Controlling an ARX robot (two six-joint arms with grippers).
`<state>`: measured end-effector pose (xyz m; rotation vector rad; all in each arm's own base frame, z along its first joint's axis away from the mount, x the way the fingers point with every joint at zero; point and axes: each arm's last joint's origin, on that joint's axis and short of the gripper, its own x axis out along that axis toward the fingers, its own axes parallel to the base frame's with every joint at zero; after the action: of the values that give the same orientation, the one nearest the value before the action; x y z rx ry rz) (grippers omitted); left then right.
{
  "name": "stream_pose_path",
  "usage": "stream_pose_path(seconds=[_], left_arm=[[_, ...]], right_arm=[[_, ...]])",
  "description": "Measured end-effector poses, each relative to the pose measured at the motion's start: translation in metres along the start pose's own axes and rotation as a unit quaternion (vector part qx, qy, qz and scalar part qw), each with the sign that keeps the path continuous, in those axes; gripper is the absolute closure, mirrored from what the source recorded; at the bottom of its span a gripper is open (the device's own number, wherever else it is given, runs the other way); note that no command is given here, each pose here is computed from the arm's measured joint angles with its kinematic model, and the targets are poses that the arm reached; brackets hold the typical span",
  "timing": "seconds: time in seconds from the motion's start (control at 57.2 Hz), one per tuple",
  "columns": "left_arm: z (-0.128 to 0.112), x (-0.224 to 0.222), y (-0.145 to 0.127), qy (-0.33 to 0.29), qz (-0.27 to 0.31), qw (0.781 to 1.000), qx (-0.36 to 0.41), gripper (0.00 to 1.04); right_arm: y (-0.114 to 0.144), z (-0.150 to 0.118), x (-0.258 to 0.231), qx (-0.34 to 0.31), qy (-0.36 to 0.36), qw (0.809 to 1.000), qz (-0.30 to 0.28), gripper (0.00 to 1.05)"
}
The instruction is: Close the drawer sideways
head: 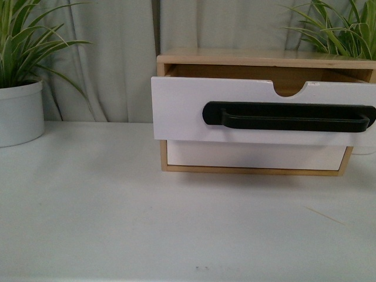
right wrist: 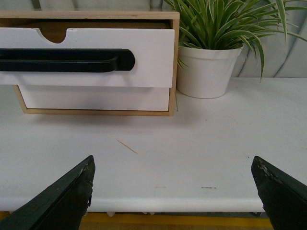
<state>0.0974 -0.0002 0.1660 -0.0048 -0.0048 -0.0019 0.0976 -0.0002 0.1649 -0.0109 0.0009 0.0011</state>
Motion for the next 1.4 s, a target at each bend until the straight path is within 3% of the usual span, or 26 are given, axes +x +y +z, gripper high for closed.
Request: stream_pose_path(seconds=[0.665,0.735,0.77,0.822,0.945,1.032,1.155,1.242,1.399], left_arm=[[0.0,0.0,0.0,0.0,0.0,1.0,0.0,0.06],[0.0,0.0,0.0,0.001,0.006,1.0,0.0,0.06],[0.0,0.001,-0.001,0.042,0.053,0.998,-0.017,0.06],[0.002,0.004,-0.006,0.128,0.188,0.973,-0.035,0.06],[0.014,0.013,-0.019,0.142,0.269,0.951,-0.057,0.06],[0.033,0.026,-0.03,0.124,0.257,0.952,-0.111,0.06],[0.058,0.054,-0.053,0.109,0.201,0.958,-0.175,0.06],[0.062,0.074,-0.071,0.118,0.171,0.96,-0.189,0.06],[0.073,0.106,-0.11,0.128,0.114,0.965,-0.199,0.06]], right_arm=[[0.0,0.0,0.0,0.0,0.0,1.0,0.0,0.09],[-0.001,-0.001,0.001,-0.024,0.08,0.993,0.085,0.09],[-0.001,0.0,0.005,-0.03,0.116,0.984,0.131,0.09],[-0.002,0.003,0.011,-0.039,0.135,0.977,0.159,0.09],[-0.006,0.017,0.026,-0.08,0.14,0.972,0.17,0.09],[-0.007,0.024,0.036,-0.117,0.143,0.967,0.173,0.09],[-0.005,0.031,0.058,-0.221,0.131,0.949,0.183,0.09],[-0.001,0.036,0.075,-0.284,0.115,0.932,0.195,0.09],[0.003,0.042,0.1,-0.336,0.098,0.917,0.19,0.09]])
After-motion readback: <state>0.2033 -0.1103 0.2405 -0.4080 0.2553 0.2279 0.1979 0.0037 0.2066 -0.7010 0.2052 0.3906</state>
